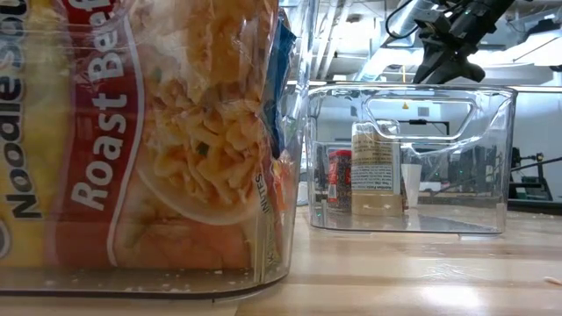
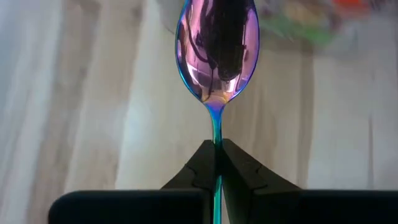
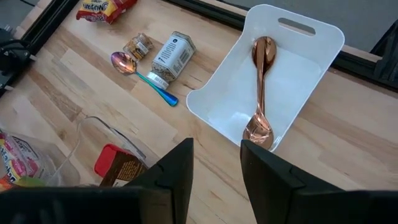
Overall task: Pick & Place Food Item
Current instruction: Put the bottom blue spoon into the white bin
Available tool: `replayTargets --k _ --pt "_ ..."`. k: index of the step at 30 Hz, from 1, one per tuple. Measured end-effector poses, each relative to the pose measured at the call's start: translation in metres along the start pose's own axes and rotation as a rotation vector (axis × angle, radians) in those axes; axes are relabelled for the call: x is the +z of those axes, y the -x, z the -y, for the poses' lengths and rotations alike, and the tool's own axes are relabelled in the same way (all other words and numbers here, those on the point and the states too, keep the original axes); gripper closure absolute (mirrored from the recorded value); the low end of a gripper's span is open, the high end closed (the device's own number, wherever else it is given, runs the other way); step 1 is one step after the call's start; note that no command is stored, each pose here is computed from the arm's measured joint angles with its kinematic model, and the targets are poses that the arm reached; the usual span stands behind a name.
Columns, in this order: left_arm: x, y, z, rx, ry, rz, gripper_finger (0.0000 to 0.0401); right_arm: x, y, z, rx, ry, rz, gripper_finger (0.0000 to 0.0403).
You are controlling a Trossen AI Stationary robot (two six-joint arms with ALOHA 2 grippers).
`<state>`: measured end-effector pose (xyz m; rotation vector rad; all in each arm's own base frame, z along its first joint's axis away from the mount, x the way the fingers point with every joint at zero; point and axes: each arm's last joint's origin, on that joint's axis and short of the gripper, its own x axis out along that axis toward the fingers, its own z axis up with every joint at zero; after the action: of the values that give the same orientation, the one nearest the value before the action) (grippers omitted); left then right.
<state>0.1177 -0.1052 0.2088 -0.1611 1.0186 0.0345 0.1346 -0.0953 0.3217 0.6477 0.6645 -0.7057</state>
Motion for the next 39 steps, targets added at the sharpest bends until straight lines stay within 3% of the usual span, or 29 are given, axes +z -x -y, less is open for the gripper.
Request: replayTargets --k 8,12,17,21,24,27,31,36,39 --pt "0.021 0.005 -0.023 0.074 0.139 0.152 0.0397 0.002 0.0 -0.002 0.033 0.005 0.016 0.0276" --pt "0.037 0.01 -0.034 0.147 0.128 0.204 0.0398 0.008 0.001 -0.01 0.147 0.015 0.067 0.0276" --pt "0.072 0.015 -0.056 0.279 0.103 0.267 0.0398 0.021 0.004 -0.027 0.333 0.05 0.187 0.0276" --pt "0.109 0.02 -0.076 0.406 0.103 0.387 0.0397 0.031 0.0 -0.042 0.444 0.094 0.271 0.0276" --pt "0.137 0.02 -0.089 0.444 0.104 0.496 0.0397 0.037 -0.004 -0.053 0.512 0.136 0.317 0.0276" --pt "0.159 0.02 -0.101 0.372 0.094 0.579 0.0397 0.039 -0.009 -0.066 0.57 0.225 0.344 0.0276" --pt "0.176 0.013 -0.112 0.191 0.076 0.612 0.0397 0.043 -0.008 -0.081 0.599 0.408 0.383 0.0276" --pt "0.189 0.006 -0.118 -0.01 0.082 0.652 0.0396 0.049 -0.005 -0.096 0.555 0.674 0.481 0.0276" --pt "0.193 0.005 -0.118 -0.131 0.098 0.674 0.0396 0.055 0.0 -0.103 0.544 0.758 0.528 0.0276"
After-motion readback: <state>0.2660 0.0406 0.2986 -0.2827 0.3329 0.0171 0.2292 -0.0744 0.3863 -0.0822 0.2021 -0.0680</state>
